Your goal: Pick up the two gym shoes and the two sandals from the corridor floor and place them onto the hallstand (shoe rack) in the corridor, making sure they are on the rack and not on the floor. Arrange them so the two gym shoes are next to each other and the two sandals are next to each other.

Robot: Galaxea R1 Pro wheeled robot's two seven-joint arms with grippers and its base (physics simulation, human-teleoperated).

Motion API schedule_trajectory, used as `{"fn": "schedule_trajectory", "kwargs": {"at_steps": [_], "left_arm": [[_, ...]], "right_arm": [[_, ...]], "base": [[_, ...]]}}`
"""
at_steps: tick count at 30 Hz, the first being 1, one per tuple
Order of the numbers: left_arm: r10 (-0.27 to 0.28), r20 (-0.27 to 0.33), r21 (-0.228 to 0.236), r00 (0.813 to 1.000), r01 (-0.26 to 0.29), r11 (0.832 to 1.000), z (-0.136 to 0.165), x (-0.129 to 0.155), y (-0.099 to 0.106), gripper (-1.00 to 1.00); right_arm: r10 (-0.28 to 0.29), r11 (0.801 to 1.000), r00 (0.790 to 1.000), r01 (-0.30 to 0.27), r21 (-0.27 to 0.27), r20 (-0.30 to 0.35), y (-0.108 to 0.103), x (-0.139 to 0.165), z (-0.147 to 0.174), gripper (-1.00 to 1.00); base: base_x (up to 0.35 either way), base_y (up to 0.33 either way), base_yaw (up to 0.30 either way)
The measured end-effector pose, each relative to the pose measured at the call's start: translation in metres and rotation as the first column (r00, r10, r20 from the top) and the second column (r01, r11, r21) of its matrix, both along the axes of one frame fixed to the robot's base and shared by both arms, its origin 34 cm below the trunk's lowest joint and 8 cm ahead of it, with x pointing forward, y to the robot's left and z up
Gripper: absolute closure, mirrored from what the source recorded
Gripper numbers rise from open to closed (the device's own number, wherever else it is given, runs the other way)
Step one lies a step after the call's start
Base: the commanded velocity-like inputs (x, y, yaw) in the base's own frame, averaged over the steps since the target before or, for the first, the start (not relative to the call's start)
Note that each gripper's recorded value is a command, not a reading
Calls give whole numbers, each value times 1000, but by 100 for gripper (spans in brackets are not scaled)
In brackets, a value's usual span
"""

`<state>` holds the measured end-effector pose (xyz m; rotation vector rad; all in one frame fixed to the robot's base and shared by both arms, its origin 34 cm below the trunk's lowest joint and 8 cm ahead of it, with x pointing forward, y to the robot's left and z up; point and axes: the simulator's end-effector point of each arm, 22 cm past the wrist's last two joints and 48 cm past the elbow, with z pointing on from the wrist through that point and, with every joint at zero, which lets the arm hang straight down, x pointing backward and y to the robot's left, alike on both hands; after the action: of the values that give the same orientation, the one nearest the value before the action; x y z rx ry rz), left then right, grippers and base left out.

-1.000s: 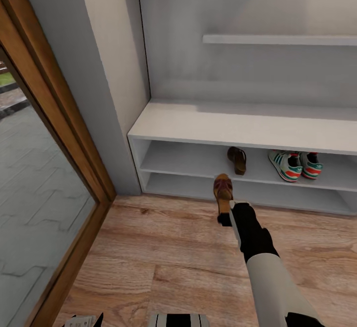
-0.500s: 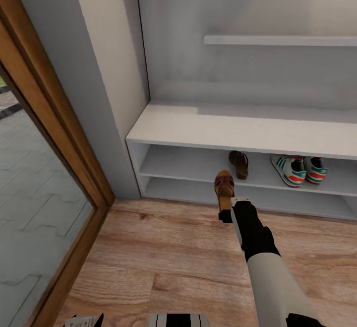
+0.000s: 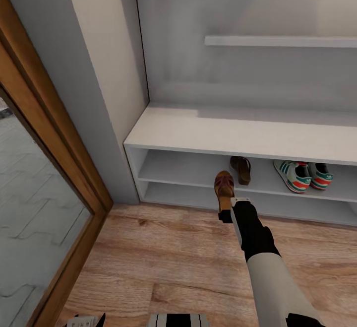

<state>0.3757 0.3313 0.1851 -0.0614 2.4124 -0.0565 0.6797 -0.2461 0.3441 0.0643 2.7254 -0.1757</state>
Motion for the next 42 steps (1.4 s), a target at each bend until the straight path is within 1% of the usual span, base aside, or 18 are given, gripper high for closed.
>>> {"fn": "schedule_trajectory", "kwargs": {"at_steps": [1,2,6,19,25,33,42], "left_arm": [[-43,-2,-6,999,43,999,-1,0,-13,-100],[-62,-3,-9,998,62,998,-2,0,-20,-100],[-88,-4,-12,996,88,996,-2,0,-28,-100],[-77,-2,-10,997,77,997,-2,1,-25,-100],[-77,-2,-10,997,77,997,-2,1,-25,-100],[-77,-1,-10,997,77,997,-2,1,-25,-100],[-79,-3,-10,997,79,997,-2,0,-26,-100]], "right_arm": [[0,1000,1000,0,1,0,0,0,0,100],[0,1000,1000,0,1,0,0,0,0,100],[0,1000,1000,0,1,0,0,0,0,100],[1,1000,1000,-1,2,-1,1,0,0,100],[1,1000,1000,-1,1,-2,0,0,-1,100],[1,1000,1000,-1,0,-3,0,-1,0,100],[1,1000,1000,-1,-1,-3,0,-1,-1,100]], "base": [[0,0,0],[0,0,0],[59,0,0],[138,35,0],[51,18,0],[255,1,0],[96,-30,0]]}}
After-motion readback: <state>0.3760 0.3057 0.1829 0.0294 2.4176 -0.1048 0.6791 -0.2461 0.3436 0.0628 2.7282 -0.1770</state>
